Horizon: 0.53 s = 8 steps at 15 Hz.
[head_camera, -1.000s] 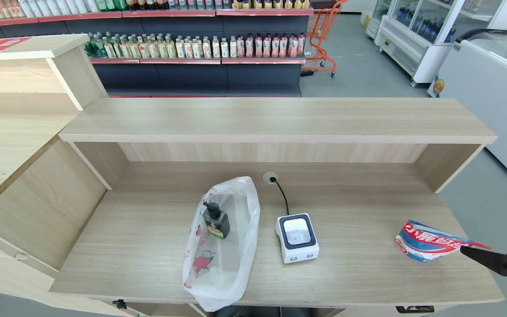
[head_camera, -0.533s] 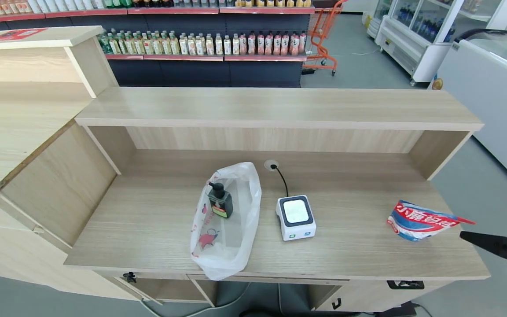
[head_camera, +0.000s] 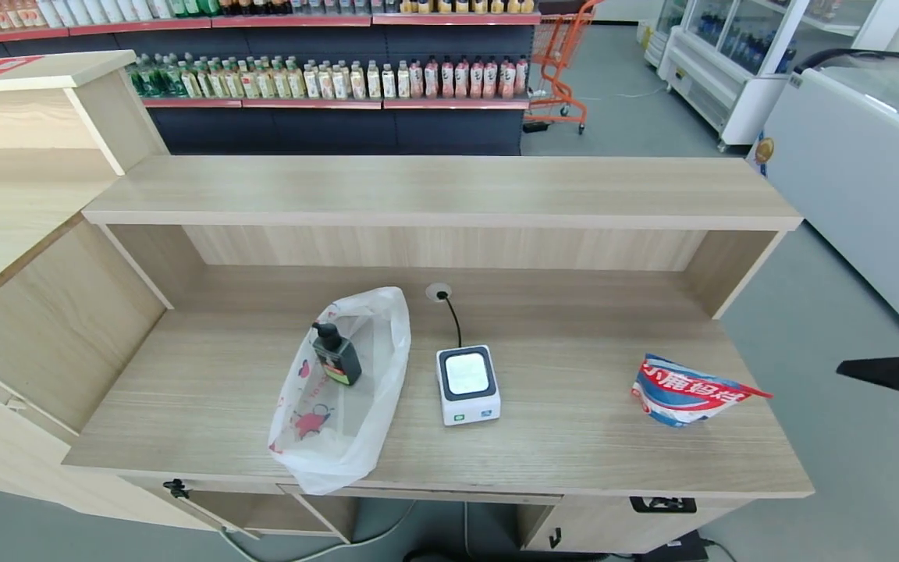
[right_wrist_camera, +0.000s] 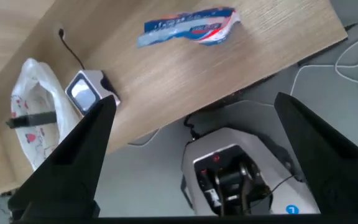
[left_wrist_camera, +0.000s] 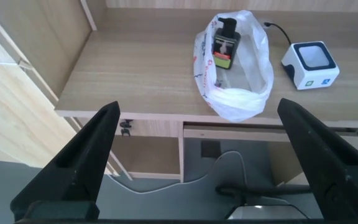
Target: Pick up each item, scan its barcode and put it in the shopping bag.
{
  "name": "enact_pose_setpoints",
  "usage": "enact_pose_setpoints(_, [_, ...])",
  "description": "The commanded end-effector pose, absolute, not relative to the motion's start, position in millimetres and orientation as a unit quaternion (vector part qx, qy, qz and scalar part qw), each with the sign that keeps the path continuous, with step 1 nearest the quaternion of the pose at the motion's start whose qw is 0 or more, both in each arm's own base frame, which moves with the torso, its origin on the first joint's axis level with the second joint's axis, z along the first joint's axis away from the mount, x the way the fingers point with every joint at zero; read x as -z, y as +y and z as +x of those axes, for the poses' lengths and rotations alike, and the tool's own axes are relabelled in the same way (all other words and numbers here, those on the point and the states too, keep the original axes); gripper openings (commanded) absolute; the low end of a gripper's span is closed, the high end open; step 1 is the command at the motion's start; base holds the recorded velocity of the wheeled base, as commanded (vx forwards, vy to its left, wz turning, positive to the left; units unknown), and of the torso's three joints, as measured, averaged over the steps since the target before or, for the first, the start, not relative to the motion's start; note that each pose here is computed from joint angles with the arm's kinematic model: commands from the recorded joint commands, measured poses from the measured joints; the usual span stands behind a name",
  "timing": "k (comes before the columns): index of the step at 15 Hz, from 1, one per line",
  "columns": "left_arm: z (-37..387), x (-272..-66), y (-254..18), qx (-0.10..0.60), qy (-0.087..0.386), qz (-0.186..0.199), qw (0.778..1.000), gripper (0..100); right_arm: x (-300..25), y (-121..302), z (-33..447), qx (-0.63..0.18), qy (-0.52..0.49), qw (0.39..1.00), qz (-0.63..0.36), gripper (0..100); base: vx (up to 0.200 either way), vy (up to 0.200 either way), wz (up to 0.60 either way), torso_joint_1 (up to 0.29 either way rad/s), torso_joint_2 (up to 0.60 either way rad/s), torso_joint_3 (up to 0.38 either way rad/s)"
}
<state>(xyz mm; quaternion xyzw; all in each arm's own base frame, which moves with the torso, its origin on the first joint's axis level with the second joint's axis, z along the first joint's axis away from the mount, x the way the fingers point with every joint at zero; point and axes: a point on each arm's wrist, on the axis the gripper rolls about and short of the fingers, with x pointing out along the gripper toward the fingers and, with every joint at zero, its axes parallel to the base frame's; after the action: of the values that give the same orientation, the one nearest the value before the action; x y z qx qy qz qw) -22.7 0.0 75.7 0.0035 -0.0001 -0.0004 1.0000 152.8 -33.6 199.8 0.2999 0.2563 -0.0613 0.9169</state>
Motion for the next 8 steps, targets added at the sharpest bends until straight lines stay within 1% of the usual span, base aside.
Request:
enact_pose_setpoints(1, [-23,-76,0,0.001,0.000,0.003,1.000,100,-203,-41,179,0.094,0.265,0.896,0.343,100,0.000,0.000,0.00,0.000,0.00,0.000])
enact_pose_setpoints(2, [-23,-76,0,0.001,0.000,0.003,1.000,100,-203,-43,187,0.109,0.271,0.885,0.363,100,0.000,0.000,0.00,0.000,0.00,0.000])
enact_pose_setpoints(4, [-23,-76,0,0.000,0.000,0.003,1.000,100,-199,-51,212,0.165,0.294,0.844,0.418,100,0.000,0.000,0.00,0.000,0.00,0.000])
enact_pose_setpoints(8, [-23,-76,0,0.001,0.000,0.003,1.000,100,-181,-56,236,0.213,0.314,0.798,0.469,100,0.000,0.000,0.00,0.000,0.00,0.000])
